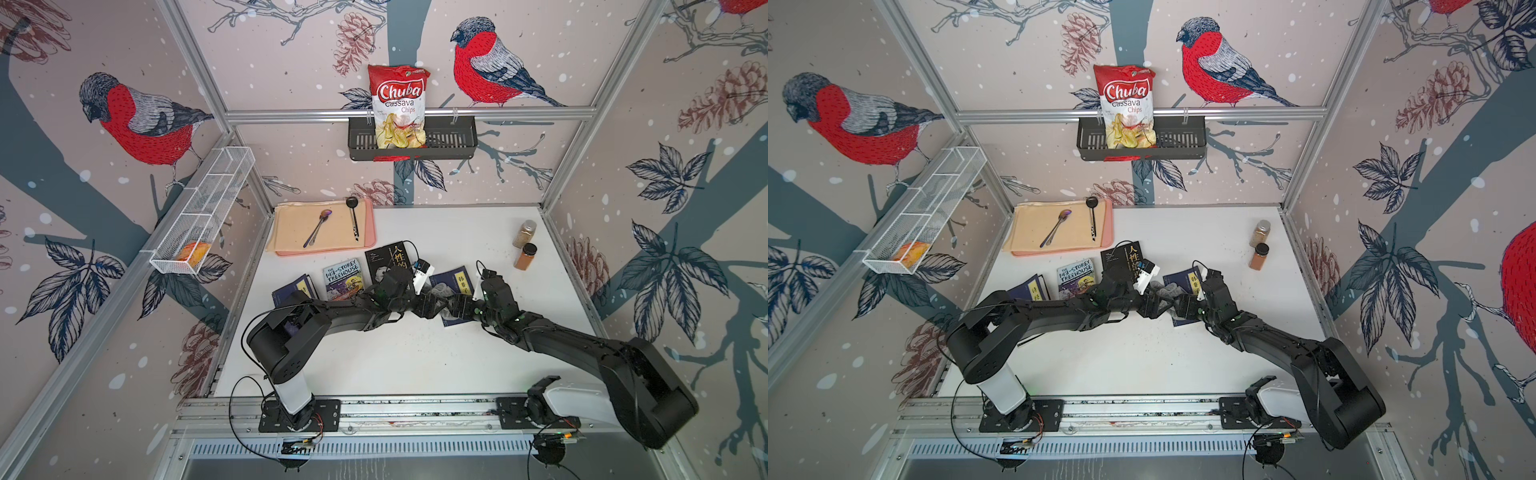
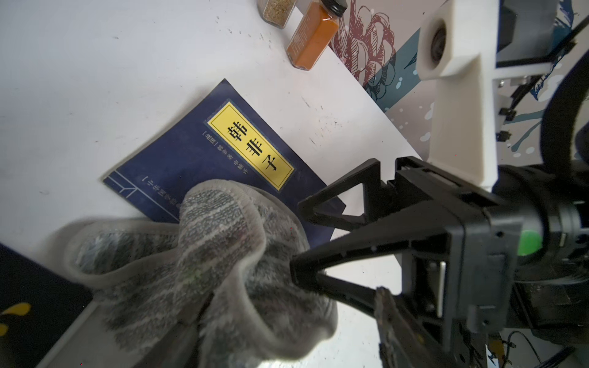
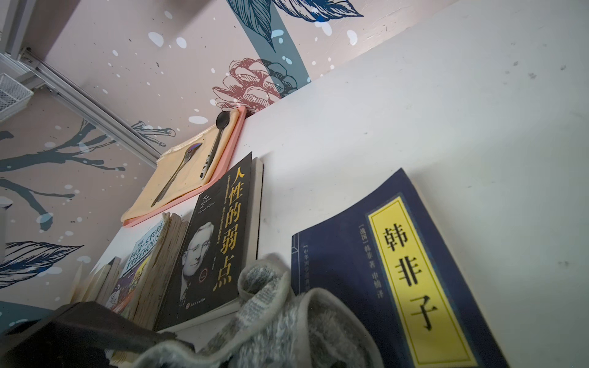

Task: Wipe the cover of the book
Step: Adjust the cleaning item on the book.

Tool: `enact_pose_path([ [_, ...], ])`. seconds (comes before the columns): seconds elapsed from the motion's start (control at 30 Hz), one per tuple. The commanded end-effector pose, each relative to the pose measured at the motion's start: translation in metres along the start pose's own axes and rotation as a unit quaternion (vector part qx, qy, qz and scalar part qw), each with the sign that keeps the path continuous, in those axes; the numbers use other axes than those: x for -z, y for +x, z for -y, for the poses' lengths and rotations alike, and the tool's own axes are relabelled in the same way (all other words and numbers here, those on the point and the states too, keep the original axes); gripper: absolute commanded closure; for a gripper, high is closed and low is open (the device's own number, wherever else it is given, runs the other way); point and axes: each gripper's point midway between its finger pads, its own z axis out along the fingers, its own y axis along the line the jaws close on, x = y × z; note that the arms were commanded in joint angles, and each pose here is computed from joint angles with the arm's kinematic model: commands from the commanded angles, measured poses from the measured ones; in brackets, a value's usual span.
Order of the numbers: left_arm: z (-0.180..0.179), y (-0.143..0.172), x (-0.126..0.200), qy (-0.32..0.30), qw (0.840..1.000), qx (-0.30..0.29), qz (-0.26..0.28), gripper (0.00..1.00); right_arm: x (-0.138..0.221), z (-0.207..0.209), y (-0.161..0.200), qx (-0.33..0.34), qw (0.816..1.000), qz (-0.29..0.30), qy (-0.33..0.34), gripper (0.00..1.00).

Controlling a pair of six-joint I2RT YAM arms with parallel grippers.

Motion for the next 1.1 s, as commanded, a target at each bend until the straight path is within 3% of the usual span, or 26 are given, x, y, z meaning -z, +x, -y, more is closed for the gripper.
enact_pose_path([
  [0.0, 0.007, -0.012, 0.0, 0.022, 0.999, 0.002, 0.026, 0.24, -0.005, -0.01, -0.005, 0.001, 1.0, 0.007, -0.02, 0.27],
  [0.1, 0.008, -0.012, 0.0, 0.026, 0.999, 0.007, 0.03, 0.24, -0.015, -0.008, 0.001, 0.004, 1.0, -0.004, -0.014, 0.38],
  [0.33, 0.008, -0.023, 0.015, 0.02, 0.999, 0.006, 0.048, 0.24, -0.033, 0.008, 0.02, -0.004, 0.999, -0.034, 0.011, 0.86],
  [0.4, 0.007, -0.027, 0.021, 0.016, 0.998, 0.004, 0.054, 0.24, -0.03, 0.011, 0.02, -0.006, 0.999, -0.028, 0.019, 0.95],
  [0.63, -0.017, -0.028, 0.029, -0.043, 0.998, 0.003, 0.041, 0.24, 0.0, 0.026, 0.008, 0.012, 0.997, 0.004, 0.079, 1.0],
  [0.8, -0.051, -0.01, 0.009, -0.105, 0.994, 0.027, -0.002, 0.24, 0.017, 0.04, 0.002, 0.008, 0.994, 0.025, 0.102, 1.0],
  [1.07, -0.092, -0.009, -0.023, -0.178, 0.982, 0.05, -0.034, 0.34, 0.019, 0.051, 0.007, 0.003, 0.993, 0.016, 0.117, 1.0],
])
